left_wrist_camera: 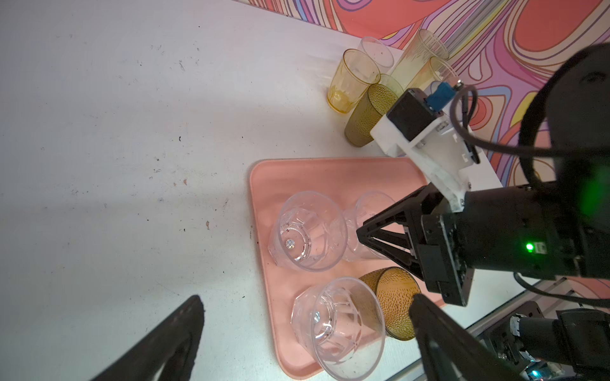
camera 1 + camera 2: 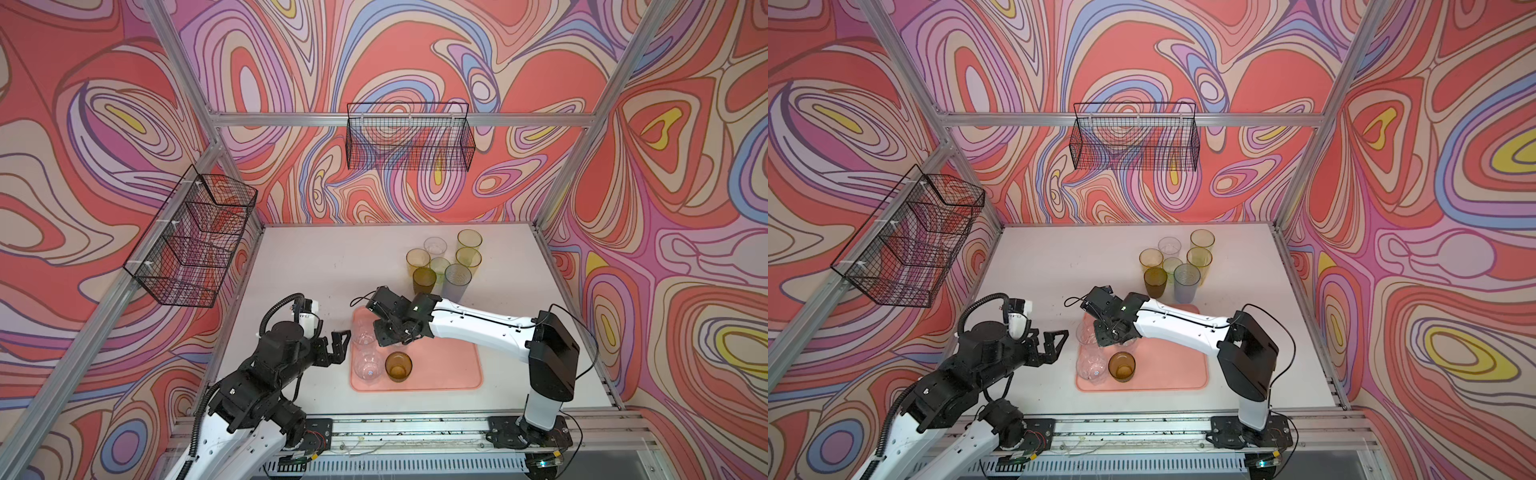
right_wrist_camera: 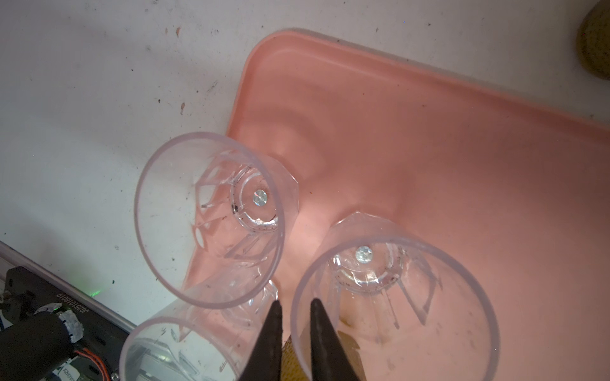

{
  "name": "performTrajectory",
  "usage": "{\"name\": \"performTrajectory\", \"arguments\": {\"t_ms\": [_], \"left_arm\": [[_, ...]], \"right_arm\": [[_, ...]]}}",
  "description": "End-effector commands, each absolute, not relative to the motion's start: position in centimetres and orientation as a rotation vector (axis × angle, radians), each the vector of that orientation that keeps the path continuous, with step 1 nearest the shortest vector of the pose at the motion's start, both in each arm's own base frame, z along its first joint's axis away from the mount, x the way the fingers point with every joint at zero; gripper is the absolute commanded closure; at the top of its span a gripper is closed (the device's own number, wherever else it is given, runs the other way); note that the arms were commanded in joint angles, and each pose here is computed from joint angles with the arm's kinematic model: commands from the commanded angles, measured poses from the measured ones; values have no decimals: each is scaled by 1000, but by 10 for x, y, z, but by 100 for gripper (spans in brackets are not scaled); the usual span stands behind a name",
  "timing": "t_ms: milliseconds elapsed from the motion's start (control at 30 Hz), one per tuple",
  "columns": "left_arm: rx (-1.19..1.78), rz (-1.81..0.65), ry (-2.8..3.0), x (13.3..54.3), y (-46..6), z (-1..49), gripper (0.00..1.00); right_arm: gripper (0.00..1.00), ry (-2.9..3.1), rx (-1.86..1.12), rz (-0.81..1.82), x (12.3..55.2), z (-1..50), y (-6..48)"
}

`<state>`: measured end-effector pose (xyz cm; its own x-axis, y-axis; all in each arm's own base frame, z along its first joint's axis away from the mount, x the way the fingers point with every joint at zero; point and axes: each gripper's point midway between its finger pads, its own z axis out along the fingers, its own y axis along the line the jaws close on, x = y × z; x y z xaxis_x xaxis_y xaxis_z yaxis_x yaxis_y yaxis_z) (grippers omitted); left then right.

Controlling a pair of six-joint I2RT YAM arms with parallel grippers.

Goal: Place the glasses into the tray
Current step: Place the glass on the tray.

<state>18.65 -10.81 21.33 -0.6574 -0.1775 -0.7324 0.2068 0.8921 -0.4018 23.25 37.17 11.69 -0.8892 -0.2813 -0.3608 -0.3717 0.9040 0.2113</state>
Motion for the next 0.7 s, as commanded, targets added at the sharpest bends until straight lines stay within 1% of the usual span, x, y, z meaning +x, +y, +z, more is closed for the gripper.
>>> {"name": "performTrajectory", "arguments": {"t_ms": [0,133,267,300,367,433,500,533,600,667], "left_arm": [[-3,-564,2237,185,-103,208,0],[-2,-561,2239,186,-104,208,0],[3,-558,2248,186,-105,208,0],[3,-554,2248,187,-105,208,0],[-5,-550,2245,188,-104,208,0],[-13,-551,2241,188,-104,209,0],[-27,-557,2238,189,-104,210,0],[-38,-563,2234,190,-104,210,0],[-56,-579,2234,192,-105,210,0],[-65,-599,2234,194,-109,212,0]], "right_arm": [[83,2715,-489,415,235,127,379],[82,2690,-476,460,235,143,381],[77,2668,-465,465,237,151,379],[74,2646,-454,484,237,162,377],[68,2633,-449,486,237,168,374],[57,2624,-437,474,237,172,370],[49,2615,-429,451,239,175,365],[42,2608,-423,436,239,177,361],[37,2595,-410,415,240,180,354],[30,2572,-391,405,240,185,345]]}}
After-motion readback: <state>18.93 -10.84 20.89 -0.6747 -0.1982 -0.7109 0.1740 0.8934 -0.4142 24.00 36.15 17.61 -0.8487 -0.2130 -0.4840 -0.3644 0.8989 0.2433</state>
